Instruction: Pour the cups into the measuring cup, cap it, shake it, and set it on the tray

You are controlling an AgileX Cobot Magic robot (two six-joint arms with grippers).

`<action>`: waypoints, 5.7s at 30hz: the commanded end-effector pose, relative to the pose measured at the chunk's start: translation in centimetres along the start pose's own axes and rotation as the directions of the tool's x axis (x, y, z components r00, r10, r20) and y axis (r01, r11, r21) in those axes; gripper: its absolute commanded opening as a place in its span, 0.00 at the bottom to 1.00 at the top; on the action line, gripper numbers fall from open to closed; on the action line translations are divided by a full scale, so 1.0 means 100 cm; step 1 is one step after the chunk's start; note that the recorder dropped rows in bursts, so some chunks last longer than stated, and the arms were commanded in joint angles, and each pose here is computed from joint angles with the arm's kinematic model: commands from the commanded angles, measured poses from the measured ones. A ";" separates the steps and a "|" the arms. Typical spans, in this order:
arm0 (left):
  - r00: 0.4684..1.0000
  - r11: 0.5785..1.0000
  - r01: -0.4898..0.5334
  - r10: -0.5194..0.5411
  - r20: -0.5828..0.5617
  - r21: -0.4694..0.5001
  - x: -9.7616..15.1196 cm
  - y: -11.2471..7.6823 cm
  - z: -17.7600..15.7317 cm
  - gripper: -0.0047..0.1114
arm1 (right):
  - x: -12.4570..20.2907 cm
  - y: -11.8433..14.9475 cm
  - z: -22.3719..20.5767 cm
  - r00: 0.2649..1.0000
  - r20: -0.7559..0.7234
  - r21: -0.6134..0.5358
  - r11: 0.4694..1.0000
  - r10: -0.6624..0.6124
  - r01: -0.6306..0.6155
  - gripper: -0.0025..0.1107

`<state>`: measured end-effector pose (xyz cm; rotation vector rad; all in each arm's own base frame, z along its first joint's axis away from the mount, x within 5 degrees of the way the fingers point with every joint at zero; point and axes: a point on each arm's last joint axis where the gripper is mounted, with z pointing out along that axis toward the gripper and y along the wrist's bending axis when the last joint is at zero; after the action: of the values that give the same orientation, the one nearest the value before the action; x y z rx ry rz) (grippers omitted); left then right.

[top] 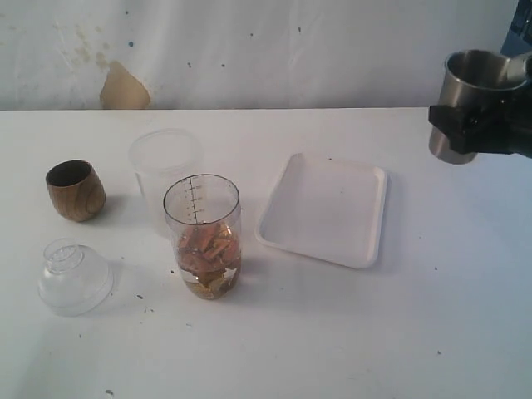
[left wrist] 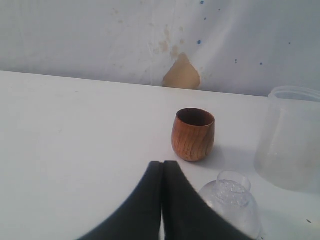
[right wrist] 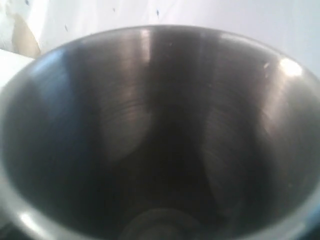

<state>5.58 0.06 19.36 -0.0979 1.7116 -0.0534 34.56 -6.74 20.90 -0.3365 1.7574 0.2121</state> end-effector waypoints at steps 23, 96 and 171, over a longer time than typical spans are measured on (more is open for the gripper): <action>1.000 1.000 0.000 0.000 -0.001 0.001 0.001 0.000 0.000 0.04 | 0.080 -0.006 0.028 0.999 0.003 -0.024 0.999 0.044 -0.044 0.02; 1.000 1.000 -0.002 0.002 -0.001 0.001 0.001 0.000 0.000 0.04 | -0.034 -0.003 -0.010 0.972 0.236 0.050 0.999 0.006 -0.018 0.89; 1.000 1.000 -0.002 0.002 -0.001 0.001 0.001 0.000 0.000 0.04 | -0.106 0.196 -0.283 0.640 0.769 -0.048 0.995 -0.017 0.085 0.02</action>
<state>5.58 0.06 19.36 -0.0967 1.7117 -0.0517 4.20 3.64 36.48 -0.2523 0.9775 0.3669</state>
